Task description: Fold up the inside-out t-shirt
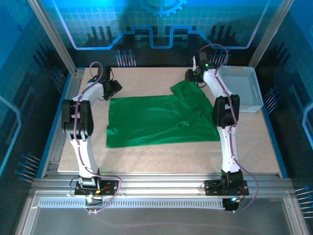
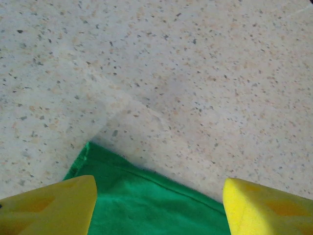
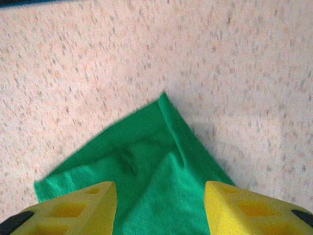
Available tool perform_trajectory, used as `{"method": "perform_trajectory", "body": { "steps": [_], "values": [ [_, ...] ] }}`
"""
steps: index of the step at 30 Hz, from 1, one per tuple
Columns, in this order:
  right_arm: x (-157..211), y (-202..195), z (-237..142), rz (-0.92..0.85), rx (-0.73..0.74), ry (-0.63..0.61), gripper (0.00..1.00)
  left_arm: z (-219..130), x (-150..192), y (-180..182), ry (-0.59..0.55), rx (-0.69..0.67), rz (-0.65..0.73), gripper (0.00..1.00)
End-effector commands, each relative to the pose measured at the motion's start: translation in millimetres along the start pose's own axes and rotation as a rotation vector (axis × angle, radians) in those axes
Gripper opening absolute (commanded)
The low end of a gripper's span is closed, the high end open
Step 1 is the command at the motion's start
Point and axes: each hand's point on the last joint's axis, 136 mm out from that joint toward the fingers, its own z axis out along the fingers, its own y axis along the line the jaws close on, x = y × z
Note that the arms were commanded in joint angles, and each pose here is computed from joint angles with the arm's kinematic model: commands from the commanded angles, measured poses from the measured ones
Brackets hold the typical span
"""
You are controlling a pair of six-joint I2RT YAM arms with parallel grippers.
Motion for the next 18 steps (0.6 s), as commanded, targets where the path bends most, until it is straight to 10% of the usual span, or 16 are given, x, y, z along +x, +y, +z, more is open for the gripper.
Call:
{"method": "perform_trajectory", "body": {
  "steps": [1,18],
  "values": [
    [3,-10,20,-0.051,0.032,0.019,0.51,14,8,21,0.049,-0.078,0.019,0.70],
    [-4,-13,64,-0.078,-0.021,-0.033,0.39,23,5,25,0.072,-0.085,0.006,0.69]
  ]
}}
